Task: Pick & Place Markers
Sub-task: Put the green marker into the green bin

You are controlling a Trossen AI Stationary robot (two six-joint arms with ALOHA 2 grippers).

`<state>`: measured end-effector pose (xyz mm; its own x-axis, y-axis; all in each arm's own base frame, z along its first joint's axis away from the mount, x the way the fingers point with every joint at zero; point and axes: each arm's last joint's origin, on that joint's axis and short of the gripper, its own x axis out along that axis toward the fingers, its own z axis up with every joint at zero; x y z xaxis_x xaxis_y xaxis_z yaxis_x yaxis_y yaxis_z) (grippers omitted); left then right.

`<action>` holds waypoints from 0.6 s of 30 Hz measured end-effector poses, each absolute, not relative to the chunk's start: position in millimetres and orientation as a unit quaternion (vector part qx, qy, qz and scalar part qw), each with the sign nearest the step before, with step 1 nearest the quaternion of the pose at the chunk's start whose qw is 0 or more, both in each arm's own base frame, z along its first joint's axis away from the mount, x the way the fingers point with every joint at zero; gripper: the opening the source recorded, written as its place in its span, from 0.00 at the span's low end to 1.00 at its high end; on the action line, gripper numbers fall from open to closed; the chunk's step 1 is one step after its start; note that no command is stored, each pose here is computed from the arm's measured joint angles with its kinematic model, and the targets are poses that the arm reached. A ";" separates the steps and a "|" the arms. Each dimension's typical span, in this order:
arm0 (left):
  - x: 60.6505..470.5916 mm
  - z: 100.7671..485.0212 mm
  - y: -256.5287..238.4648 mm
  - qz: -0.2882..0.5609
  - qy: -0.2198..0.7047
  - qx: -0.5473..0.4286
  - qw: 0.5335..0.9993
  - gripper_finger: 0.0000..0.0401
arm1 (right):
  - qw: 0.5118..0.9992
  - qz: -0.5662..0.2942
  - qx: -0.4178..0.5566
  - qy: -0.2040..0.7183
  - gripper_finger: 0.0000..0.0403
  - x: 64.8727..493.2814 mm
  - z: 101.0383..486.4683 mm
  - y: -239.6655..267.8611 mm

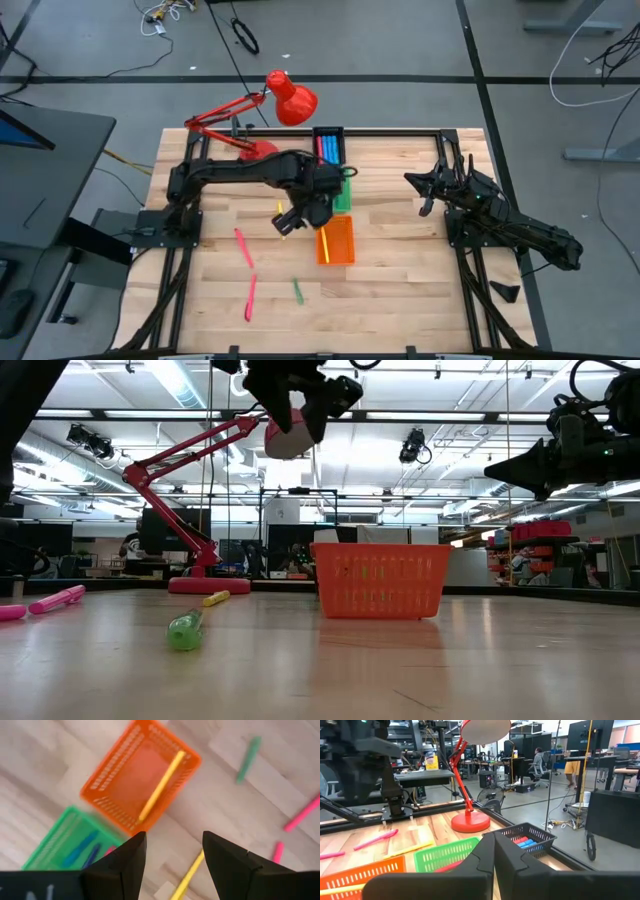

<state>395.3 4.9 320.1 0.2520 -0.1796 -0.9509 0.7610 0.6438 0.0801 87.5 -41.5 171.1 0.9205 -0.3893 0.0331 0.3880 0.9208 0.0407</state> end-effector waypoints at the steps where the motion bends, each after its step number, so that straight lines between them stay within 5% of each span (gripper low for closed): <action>1: 394.7 320.0 1.7 -0.327 0.520 0.287 0.735 0.50 | 0.980 -0.199 0.017 -0.020 0.03 87.5 171.1 -41.6; 18: 390.1 298.2 -75.6 -0.395 0.505 0.325 0.695 0.50 | 0.980 -0.198 0.017 -0.020 0.03 87.6 171.0 -41.5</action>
<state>390.1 -75.6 298.2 0.1777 -0.2202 -0.9591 0.8774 0.4768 0.0531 87.6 -41.5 171.0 0.9204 -0.3895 0.0326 0.3882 0.9207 0.0409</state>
